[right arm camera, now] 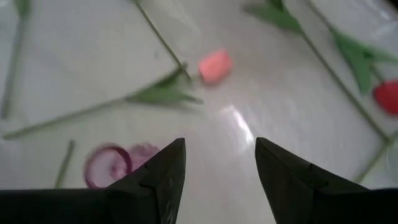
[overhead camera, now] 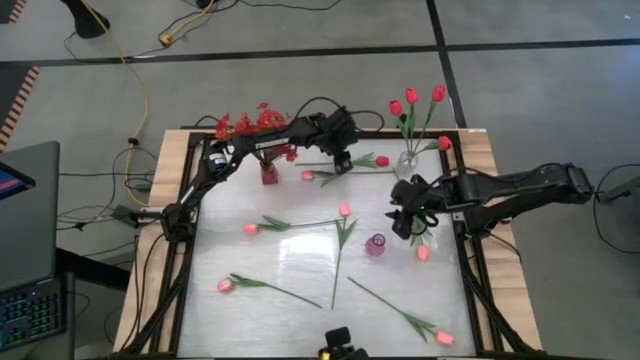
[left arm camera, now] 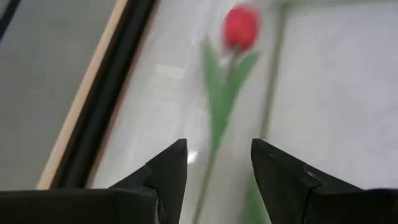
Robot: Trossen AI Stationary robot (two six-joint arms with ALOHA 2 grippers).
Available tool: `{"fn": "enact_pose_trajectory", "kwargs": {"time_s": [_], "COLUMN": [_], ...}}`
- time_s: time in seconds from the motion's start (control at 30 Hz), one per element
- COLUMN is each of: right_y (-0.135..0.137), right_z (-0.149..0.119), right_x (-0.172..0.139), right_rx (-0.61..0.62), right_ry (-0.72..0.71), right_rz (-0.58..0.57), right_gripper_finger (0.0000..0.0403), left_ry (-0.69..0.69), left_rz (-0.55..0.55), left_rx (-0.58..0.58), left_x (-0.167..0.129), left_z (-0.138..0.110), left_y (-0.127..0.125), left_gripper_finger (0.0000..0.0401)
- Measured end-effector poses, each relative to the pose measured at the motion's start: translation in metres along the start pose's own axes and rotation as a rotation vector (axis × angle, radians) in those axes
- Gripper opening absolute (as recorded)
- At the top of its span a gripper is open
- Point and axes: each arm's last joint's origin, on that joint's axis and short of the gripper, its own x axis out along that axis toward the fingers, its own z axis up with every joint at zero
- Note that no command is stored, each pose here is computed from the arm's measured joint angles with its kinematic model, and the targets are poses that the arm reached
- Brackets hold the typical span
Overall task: Sort flowers into vase by color
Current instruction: Put the red tulip into the transparent flower vase
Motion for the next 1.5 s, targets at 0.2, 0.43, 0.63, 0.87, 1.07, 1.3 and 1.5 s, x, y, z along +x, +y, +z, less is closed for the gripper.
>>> {"fn": "enact_pose_trajectory", "kwargs": {"time_s": [0.2, 0.43, 0.63, 0.87, 1.07, 1.3, 1.5], "right_y": [0.007, 0.016, 0.019, 0.004, -0.039, -0.084, -0.109], "right_z": [0.012, 0.034, 0.064, 0.112, 0.149, 0.162, 0.153], "right_x": [-0.009, -0.024, -0.026, 0.041, 0.097, 0.155, 0.188], "right_rx": [-0.051, -0.149, -0.272, -0.379, -0.395, -0.433, -0.490], "right_ry": [-0.073, -0.234, -0.393, -0.238, -0.063, 0.191, 0.323], "right_rz": [0.046, 0.114, 0.072, -0.025, -0.072, -0.089, -0.029], "right_gripper_finger": [0.0218, 0.0218, 0.0218, 0.0218, 0.0218, 0.0218, 0.0218], "left_ry": [-0.163, -0.356, -0.456, -0.384, -0.326, -0.337, -0.434], "left_rz": [-0.083, -0.044, -0.032, -0.010, 0.098, 0.194, 0.178], "left_rx": [0.064, 0.161, 0.200, 0.140, 0.072, 0.064, 0.041], "left_x": [-0.057, -0.177, -0.281, -0.354, -0.385, -0.381, -0.360], "left_z": [0.031, 0.050, 0.035, -0.007, -0.034, -0.073, -0.116], "left_y": [-0.025, -0.050, -0.066, -0.083, -0.103, -0.132, -0.136], "left_gripper_finger": [0.0165, 0.0165, 0.0165, 0.0165, 0.0165, 0.0165, 0.0165]}}
